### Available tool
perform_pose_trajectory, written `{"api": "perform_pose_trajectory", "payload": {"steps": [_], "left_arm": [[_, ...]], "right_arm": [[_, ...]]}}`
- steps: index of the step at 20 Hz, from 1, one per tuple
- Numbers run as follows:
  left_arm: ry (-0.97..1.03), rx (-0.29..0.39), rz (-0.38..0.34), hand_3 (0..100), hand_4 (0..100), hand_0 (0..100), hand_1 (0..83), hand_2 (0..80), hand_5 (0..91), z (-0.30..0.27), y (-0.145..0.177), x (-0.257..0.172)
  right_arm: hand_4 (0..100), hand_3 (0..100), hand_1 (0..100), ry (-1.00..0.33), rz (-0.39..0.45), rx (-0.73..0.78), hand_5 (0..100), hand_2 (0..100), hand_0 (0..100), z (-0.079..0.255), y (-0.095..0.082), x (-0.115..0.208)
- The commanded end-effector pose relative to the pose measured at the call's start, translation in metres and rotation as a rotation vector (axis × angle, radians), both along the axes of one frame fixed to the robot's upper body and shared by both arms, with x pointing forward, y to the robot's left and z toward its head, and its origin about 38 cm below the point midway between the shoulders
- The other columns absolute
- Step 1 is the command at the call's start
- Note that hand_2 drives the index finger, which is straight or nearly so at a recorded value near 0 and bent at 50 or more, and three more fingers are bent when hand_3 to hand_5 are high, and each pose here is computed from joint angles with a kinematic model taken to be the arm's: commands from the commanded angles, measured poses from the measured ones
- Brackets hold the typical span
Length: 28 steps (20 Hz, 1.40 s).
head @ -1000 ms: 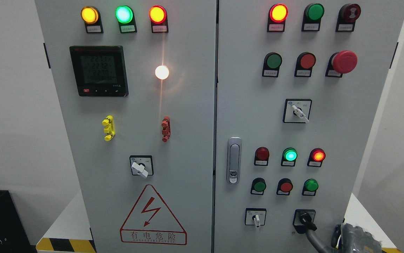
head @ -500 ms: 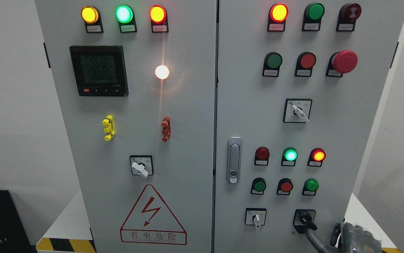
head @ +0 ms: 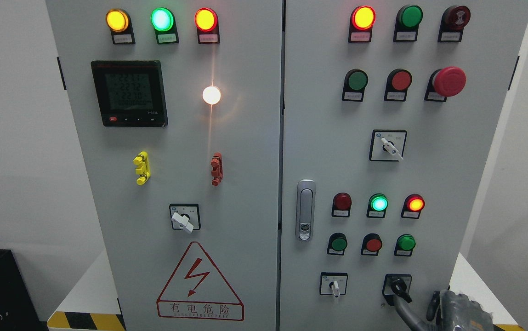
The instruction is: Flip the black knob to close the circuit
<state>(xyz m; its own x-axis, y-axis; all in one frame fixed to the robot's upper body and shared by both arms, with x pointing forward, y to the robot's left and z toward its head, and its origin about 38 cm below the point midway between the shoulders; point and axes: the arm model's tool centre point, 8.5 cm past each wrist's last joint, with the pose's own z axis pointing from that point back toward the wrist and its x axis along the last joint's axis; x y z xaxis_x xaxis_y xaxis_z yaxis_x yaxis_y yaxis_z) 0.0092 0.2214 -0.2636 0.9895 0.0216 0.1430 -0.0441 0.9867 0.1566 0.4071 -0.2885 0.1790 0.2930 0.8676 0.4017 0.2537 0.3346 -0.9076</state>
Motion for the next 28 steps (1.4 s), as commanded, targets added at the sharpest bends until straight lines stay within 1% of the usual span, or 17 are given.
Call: {"api": "perform_pose_trajectory", "payload": {"steps": [1,6,13,17,18,19,21,22,23,24,26,27,28], "left_arm": [[-0.002,-0.001,0.000,0,0,12,55.6,0.0,0.0,0.000,0.000,0.001],[-0.002,-0.001,0.000,0,0,12,55.6,0.0,0.0,0.000,0.000,0.001],[-0.001,-0.001,-0.001,0,0,12,55.6,0.0,0.0,0.000,0.000,0.000],[0.000,-0.001,0.000,0,0,12,55.6,0.0,0.0,0.000,0.000,0.000],[0.000,0.001,0.000,0,0,12,55.6,0.0,0.0,0.000,0.000,0.000],[-0.002,-0.001,-0.001,0,0,12,55.6,0.0,0.0,0.000,0.000,0.001],[0.000,-0.001,0.000,0,0,12,55.6,0.0,0.0,0.000,0.000,0.000],[0.000,-0.001,0.000,0,0,12,55.6,0.0,0.0,0.000,0.000,0.000],[-0.002,-0.001,0.000,0,0,12,55.6,0.0,0.0,0.000,0.000,0.001],[0.000,0.001,-0.001,0,0,12,55.6,0.0,0.0,0.000,0.000,0.000],[0.000,-0.001,0.000,0,0,12,55.6,0.0,0.0,0.000,0.000,0.000],[-0.002,-0.001,-0.001,0,0,12,55.6,0.0,0.0,0.000,0.000,0.001],[-0.001,-0.001,0.000,0,0,12,55.6,0.0,0.0,0.000,0.000,0.000]], "right_arm": [[78,93,5,0.025,0.074,-0.007,69,78,0,-0.006,0.026,0.003],[78,93,5,0.029,0.097,-0.009,69,78,0,-0.010,0.036,0.000],[78,93,6,-0.022,0.086,-0.016,69,77,0,0.006,0.033,-0.016],[78,92,6,-0.049,0.086,-0.008,69,77,0,0.011,0.038,-0.036],[78,92,6,-0.053,0.100,-0.009,69,76,0,0.011,0.043,-0.042],[77,92,7,-0.062,0.114,0.002,70,75,0,0.012,0.047,-0.047],[77,90,6,-0.089,0.138,0.069,67,72,0,0.012,0.048,-0.056],[76,89,7,-0.113,0.147,0.109,62,68,0,0.012,0.048,-0.060],[73,83,7,-0.126,0.151,0.142,60,62,0,0.010,0.047,-0.066],[71,81,7,-0.130,0.161,0.180,58,59,0,0.007,0.048,-0.071],[60,65,7,-0.135,0.198,0.297,52,43,0,-0.002,0.049,-0.079],[58,59,7,-0.160,0.214,0.362,50,40,0,-0.004,0.049,-0.084],[49,48,7,-0.195,0.241,0.438,47,33,0,-0.005,0.050,-0.086]]}}
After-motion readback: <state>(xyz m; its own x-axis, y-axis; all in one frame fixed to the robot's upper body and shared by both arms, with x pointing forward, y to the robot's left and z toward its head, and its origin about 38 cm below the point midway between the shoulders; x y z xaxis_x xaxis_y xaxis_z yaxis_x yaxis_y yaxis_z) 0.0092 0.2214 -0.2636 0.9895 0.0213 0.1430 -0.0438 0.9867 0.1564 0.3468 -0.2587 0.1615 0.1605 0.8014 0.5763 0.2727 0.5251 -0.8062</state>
